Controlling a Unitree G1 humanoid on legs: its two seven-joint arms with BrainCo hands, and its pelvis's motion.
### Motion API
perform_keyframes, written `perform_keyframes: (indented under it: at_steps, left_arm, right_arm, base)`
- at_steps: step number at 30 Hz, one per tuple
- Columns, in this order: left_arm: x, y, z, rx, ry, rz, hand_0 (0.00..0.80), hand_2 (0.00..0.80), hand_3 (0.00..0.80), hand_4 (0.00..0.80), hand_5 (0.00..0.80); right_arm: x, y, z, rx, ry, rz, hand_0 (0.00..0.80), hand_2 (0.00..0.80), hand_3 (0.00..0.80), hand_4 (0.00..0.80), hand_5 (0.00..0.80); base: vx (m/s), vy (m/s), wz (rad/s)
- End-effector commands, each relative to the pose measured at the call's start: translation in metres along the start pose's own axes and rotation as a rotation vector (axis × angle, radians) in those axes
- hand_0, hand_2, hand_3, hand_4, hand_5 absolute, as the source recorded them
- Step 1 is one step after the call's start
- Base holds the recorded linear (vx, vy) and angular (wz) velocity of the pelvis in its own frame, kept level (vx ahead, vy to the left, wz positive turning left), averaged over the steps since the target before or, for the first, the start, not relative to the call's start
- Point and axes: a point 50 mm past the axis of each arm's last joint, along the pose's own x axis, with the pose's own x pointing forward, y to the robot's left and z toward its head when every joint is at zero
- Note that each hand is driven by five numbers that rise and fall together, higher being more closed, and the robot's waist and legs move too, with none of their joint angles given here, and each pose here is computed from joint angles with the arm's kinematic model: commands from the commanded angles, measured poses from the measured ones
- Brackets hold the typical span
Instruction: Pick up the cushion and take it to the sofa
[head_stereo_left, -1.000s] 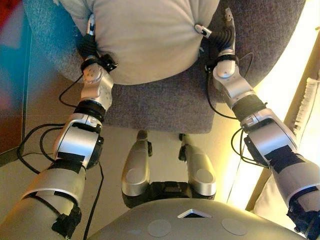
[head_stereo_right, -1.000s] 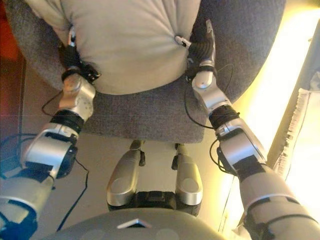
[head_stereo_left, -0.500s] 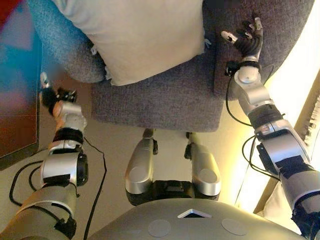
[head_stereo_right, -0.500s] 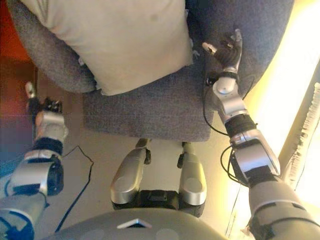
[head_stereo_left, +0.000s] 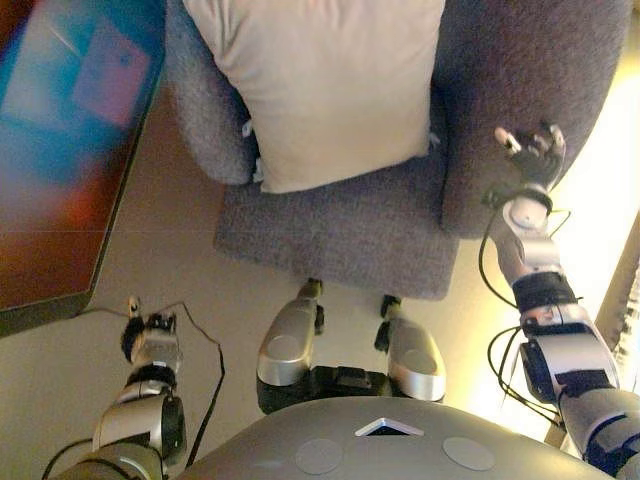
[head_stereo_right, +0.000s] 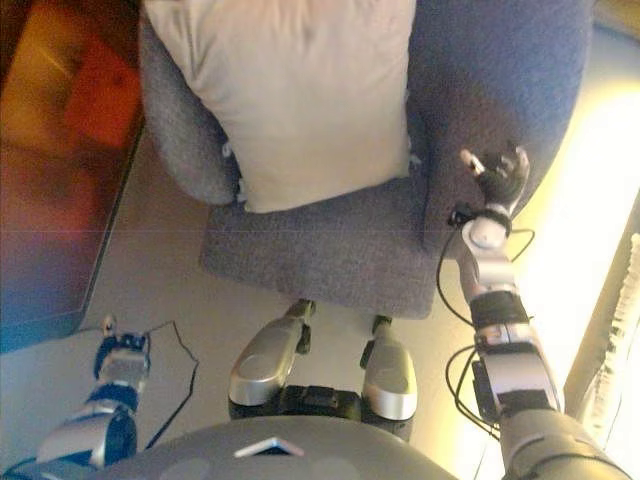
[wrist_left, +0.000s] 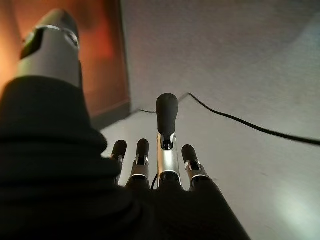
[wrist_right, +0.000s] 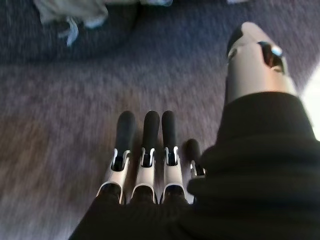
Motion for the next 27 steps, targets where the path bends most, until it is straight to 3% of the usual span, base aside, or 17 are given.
perform_keyframes:
  at_steps: [1, 5, 8, 14, 19, 27]
  left_arm:
    - [0.006, 0.04, -0.023, 0.193, 0.079, 0.046, 0.0, 0.0, 0.0, 0.0, 0.0]
    - [0.003, 0.068, -0.05, 0.383, 0.176, 0.077, 0.0, 0.0, 0.0, 0.0, 0.0]
    - [-0.005, 0.082, -0.08, 0.545, 0.357, 0.022, 0.0, 0.0, 0.0, 0.0, 0.0]
    - [-0.019, 0.085, -0.114, 0.865, 0.544, -0.137, 0.0, 0.0, 0.0, 0.0, 0.0]
    - [-0.023, 0.072, -0.123, 0.981, 0.556, -0.186, 0.0, 0.0, 0.0, 0.0, 0.0]
    - [-0.029, 0.066, -0.134, 1.078, 0.571, -0.204, 0.0, 0.0, 0.0, 0.0, 0.0]
  right_arm:
    - [-0.015, -0.113, -0.069, -0.129, 0.258, -0.366, 0.0, 0.0, 0.0, 0.0, 0.0]
    - [-0.07, -0.142, -0.142, -0.215, 0.565, -0.389, 0.0, 0.0, 0.0, 0.0, 0.0]
    - [-0.119, -0.146, -0.186, -0.284, 0.793, -0.35, 0.0, 0.0, 0.0, 0.0, 0.0]
    - [-0.188, -0.143, -0.228, -0.476, 1.128, -0.146, 0.0, 0.0, 0.0, 0.0, 0.0]
    - [-0.207, -0.124, -0.238, -0.628, 1.179, 0.125, 0.0, 0.0, 0.0, 0.0, 0.0]
    - [-0.209, -0.112, -0.239, -0.692, 1.141, 0.191, 0.0, 0.0, 0.0, 0.0, 0.0]
  base:
    - [0.223, -0.063, -0.04]
    - [0.161, -0.078, -0.04]
    - [0.148, -0.12, -0.11]
    - [0.053, -0.07, -0.25]
    - [-0.029, -0.027, -0.15]
    - [-0.022, -0.018, -0.08]
